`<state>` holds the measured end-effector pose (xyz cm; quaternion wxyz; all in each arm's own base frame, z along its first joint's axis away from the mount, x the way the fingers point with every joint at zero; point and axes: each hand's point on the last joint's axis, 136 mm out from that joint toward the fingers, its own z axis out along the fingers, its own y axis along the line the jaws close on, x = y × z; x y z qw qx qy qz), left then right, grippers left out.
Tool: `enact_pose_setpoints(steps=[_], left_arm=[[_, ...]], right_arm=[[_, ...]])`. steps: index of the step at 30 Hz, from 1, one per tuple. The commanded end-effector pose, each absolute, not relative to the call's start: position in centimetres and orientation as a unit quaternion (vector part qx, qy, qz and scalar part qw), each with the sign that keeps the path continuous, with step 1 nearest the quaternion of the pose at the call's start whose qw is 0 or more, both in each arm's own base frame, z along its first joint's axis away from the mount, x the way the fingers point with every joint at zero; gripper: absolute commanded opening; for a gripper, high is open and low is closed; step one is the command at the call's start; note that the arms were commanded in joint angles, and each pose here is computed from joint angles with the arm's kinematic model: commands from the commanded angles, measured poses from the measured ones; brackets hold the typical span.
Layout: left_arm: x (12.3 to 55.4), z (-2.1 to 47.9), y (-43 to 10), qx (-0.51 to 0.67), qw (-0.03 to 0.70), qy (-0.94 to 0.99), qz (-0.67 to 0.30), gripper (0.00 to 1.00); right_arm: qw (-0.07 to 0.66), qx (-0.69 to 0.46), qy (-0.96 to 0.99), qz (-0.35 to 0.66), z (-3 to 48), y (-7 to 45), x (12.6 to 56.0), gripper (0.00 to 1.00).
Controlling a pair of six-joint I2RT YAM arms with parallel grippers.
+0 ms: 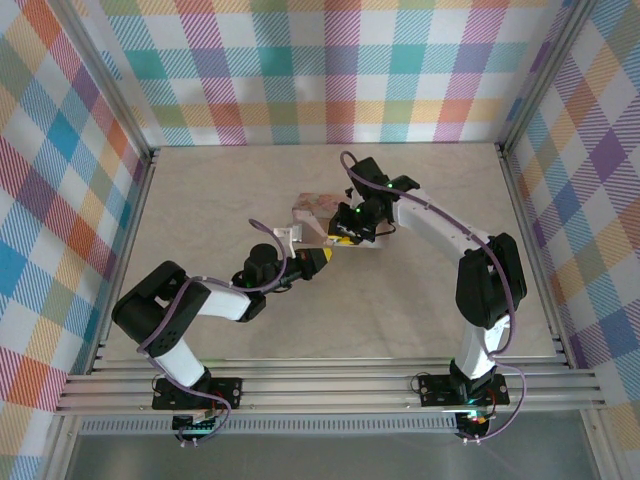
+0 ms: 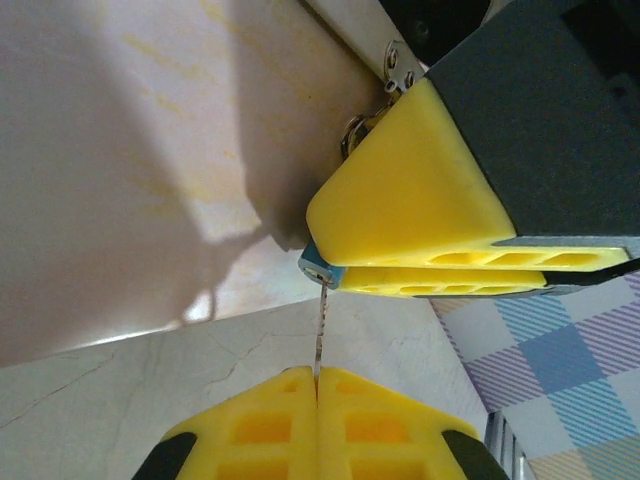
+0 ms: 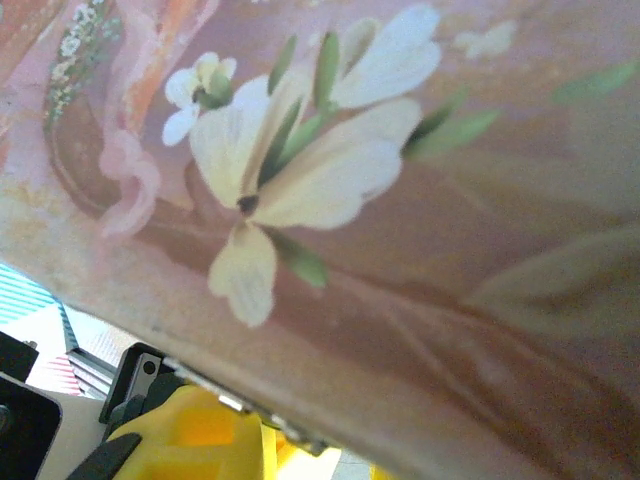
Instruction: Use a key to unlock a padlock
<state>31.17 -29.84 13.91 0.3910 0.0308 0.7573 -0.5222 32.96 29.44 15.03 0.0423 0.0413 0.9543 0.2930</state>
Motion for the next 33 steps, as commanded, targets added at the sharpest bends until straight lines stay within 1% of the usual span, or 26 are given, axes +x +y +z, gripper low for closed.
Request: enact_pose_setpoints(steps=[1, 9, 33], left_arm=[[31.9, 16.9, -29.5, 0.035, 0.43, 0.719, -0.545, 0.0], [31.9, 17.1, -29.4, 0.035, 0.432, 0.713, -0.551, 0.0], [33.1, 16.3, -31.1, 0.032, 0.405, 0.71, -0.575, 0.0]], right_arm=[[0.051, 0.036, 0.947, 0.316, 16.8, 29.4, 32.6, 0.0], [0.048, 0.039, 0.945, 0.322, 16.9, 29.3, 32.6, 0.0], [0.035, 0.049, 0.935, 0.348, 17.7, 30.2, 32.6, 0.0]])
